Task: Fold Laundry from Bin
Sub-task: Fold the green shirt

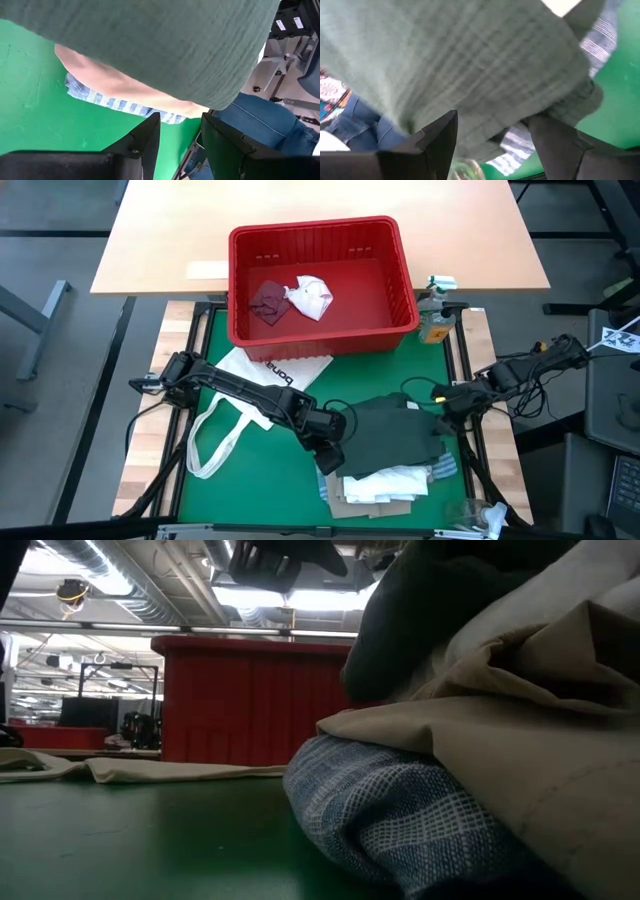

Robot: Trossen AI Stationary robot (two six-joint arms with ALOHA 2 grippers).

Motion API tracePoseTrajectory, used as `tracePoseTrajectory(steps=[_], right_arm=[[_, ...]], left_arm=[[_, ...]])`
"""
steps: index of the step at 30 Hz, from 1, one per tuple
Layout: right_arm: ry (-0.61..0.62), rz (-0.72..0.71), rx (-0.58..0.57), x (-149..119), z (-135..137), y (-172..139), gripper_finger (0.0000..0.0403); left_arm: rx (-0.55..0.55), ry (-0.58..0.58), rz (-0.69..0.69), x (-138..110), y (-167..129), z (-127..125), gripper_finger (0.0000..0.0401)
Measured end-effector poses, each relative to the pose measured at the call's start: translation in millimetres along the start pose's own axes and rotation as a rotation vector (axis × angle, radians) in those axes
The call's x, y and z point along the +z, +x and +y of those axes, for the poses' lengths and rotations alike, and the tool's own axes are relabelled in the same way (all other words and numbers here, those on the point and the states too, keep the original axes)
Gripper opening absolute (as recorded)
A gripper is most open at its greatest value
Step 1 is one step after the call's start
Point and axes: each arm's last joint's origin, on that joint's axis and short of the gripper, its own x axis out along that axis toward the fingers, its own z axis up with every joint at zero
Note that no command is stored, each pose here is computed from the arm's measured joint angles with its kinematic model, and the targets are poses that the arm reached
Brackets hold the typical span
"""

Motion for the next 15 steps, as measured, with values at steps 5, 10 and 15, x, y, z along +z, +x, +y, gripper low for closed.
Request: tracePoseTrajectory(steps=[5, 10, 15], right_arm=[[0.078, 0.010, -0.062, 2, -7, 17, 0.0244], [0.093, 0.024, -0.109, 5, -8, 27, 0.0244], [0.095, 0.042, -0.112, 8, -7, 41, 0.0244]], left_arm=[[0.002, 0.000, -0.003, 0, 0, 0, 0.0137], [0.003, -0.003, -0.006, 0, 0, 0, 0.0137], [0.003, -0.004, -0.005, 0, 0, 0, 0.0137]])
